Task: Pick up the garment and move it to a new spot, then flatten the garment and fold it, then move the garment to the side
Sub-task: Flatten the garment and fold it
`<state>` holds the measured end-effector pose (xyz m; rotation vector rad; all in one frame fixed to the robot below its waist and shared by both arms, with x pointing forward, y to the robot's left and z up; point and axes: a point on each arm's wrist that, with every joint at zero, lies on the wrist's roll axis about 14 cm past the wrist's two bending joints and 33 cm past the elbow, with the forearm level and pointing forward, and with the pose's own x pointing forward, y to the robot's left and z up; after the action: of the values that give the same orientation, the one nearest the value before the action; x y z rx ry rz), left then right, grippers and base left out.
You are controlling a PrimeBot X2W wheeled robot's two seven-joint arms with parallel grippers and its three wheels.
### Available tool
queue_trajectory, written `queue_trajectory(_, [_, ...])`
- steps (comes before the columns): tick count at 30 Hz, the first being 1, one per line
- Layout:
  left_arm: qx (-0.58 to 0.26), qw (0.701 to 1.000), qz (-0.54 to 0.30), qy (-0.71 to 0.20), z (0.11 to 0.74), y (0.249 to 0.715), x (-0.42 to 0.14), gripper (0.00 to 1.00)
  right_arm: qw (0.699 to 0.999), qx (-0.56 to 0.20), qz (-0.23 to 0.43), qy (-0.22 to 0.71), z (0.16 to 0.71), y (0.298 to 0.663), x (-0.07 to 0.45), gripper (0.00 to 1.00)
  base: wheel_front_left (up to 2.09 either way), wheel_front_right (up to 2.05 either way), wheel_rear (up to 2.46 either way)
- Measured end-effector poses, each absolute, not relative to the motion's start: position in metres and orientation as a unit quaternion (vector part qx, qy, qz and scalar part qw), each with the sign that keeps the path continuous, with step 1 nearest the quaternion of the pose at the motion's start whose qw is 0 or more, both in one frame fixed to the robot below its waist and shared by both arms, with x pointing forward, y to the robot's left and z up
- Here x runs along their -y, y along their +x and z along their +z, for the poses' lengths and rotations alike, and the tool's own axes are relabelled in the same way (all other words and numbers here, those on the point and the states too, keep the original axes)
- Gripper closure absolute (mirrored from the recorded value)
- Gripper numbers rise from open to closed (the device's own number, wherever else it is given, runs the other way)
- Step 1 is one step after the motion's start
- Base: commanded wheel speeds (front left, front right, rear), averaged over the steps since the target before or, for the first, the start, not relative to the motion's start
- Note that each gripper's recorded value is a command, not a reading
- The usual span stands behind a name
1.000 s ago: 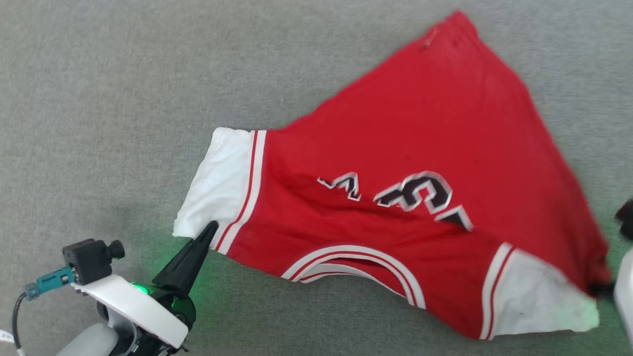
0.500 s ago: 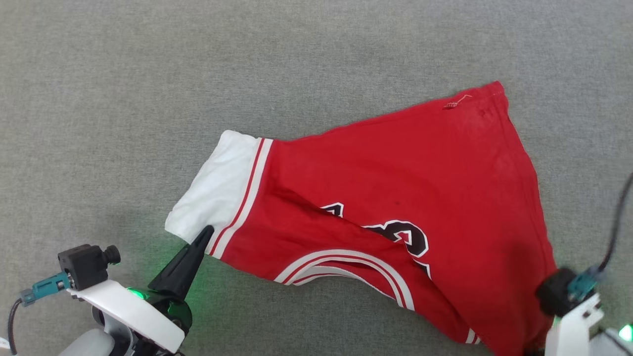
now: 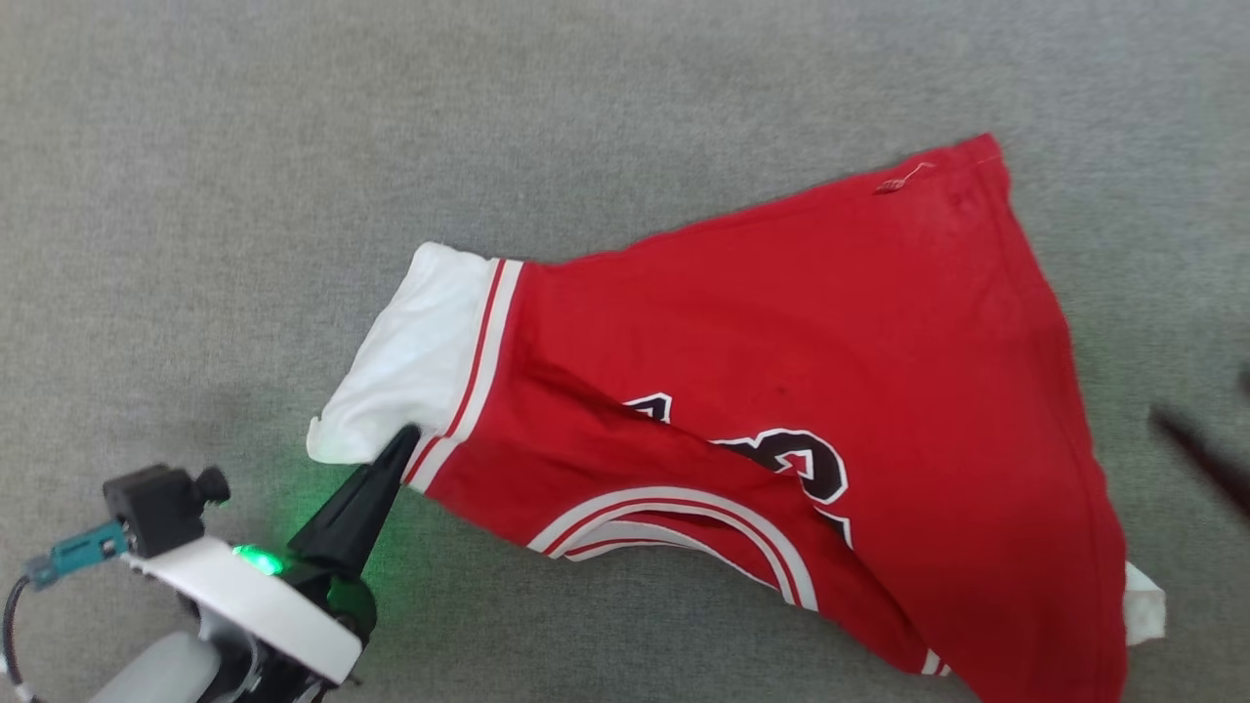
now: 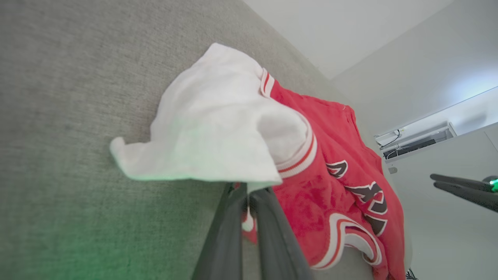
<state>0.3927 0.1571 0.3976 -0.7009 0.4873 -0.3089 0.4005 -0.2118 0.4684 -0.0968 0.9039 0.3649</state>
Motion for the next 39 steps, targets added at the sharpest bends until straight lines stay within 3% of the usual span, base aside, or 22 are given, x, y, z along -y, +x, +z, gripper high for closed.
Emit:
queue_trajectory(3, [-0.233,0.898,-0.155,-0.34,0.397,0.399,-0.152,1.0,0.91,-0.376,0.167,-0.051,0.485,0.445,0.212,0.0,0.0,0.0,0.0])
queue_trajectory(6, [-0.236,0.896,-0.156,-0.342,0.394,0.401,-0.151,1.0,0.911,-0.368,0.174,-0.065,0.476,0.478,0.202,0.0,0.0,0.0,0.0])
queue_trajectory(15, [-0.239,0.896,-0.144,-0.345,0.383,0.414,-0.153,1.0,0.868,-0.434,0.217,-0.104,0.407,0.53,0.154,0.0,0.0,0.0,0.0])
queue_trajectory(23, [-0.242,0.896,-0.131,-0.349,0.375,0.418,-0.156,1.0,0.838,-0.48,0.226,-0.127,0.367,0.543,0.148,0.0,0.0,0.0,0.0])
queue_trajectory(24, [-0.243,0.896,-0.13,-0.349,0.374,0.418,-0.157,1.0,0.834,-0.485,0.229,-0.128,0.364,0.542,0.147,0.33,0.0,0.0,0.0])
queue_trajectory(25, [-0.243,0.896,-0.13,-0.349,0.374,0.418,-0.156,1.0,0.831,-0.489,0.233,-0.128,0.363,0.54,0.146,0.93,0.0,0.0,0.0])
queue_trajectory(26, [-0.244,0.895,-0.13,-0.349,0.373,0.419,-0.156,1.0,0.829,-0.491,0.235,-0.126,0.363,0.54,0.144,1.0,0.0,0.0,0.0])
queue_trajectory(32, [-0.242,0.896,-0.136,-0.346,0.375,0.422,-0.154,1.0,0.839,-0.479,0.239,-0.099,0.37,0.54,0.142,1.0,0.0,0.0,0.0])
queue_trajectory(39, [-0.211,0.915,-0.175,-0.297,0.4,0.455,-0.16,1.0,0.896,-0.392,0.205,-0.044,0.411,0.571,0.151,1.0,0.0,0.0,0.0])
